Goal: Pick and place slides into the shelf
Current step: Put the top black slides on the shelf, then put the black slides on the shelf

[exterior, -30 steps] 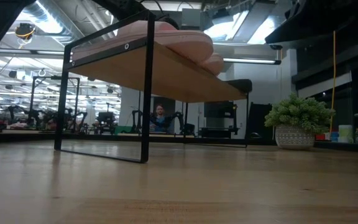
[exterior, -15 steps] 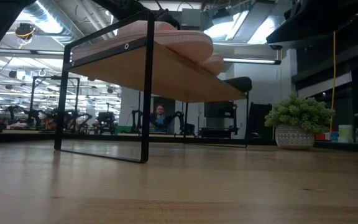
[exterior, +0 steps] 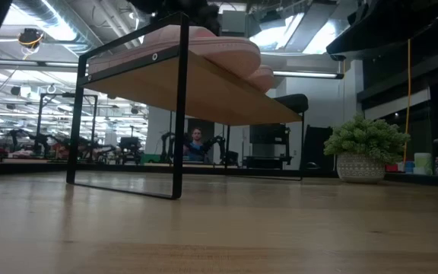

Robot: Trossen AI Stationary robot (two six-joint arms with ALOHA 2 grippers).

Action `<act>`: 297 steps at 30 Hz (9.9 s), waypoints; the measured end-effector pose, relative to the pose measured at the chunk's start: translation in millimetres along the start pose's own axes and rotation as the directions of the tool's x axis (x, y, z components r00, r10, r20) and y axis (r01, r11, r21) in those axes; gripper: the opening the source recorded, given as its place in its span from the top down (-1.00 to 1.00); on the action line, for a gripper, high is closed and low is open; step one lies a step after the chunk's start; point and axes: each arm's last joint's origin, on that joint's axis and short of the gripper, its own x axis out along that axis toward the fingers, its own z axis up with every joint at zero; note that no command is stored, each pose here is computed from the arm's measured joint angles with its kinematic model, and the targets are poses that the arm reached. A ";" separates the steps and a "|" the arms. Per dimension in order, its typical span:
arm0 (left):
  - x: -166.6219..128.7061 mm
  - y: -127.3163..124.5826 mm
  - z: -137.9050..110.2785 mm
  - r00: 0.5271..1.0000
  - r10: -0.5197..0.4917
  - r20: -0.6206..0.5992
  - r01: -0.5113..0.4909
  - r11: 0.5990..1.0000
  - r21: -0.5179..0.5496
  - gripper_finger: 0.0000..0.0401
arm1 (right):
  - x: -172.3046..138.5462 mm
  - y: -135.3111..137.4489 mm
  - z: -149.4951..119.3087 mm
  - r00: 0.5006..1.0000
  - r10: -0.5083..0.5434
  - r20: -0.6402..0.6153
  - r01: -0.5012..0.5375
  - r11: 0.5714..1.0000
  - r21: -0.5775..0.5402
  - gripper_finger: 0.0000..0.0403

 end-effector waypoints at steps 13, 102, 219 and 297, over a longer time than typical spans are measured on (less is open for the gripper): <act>10.0 -15.5 -31.2 0.950 0.157 -0.271 -0.118 0.981 0.155 0.42 | 0.1 -0.1 0.1 1.000 -0.001 0.001 0.001 1.000 0.001 0.94; -72.4 -67.5 -54.4 0.784 0.502 -0.366 -0.430 0.864 0.263 1.00 | 0.2 -0.7 0.4 1.000 -0.006 0.002 0.006 1.000 -0.004 0.95; -68.6 -190.3 -385.0 0.599 0.322 -0.733 -0.460 0.888 0.014 0.24 | -0.1 3.4 6.4 0.989 0.134 0.057 -0.138 0.988 0.067 0.84; -76.7 -204.7 -370.0 0.706 0.077 -0.704 -0.222 0.968 -0.117 -0.18 | -0.1 3.5 7.2 0.989 0.135 0.064 -0.140 0.985 0.096 0.84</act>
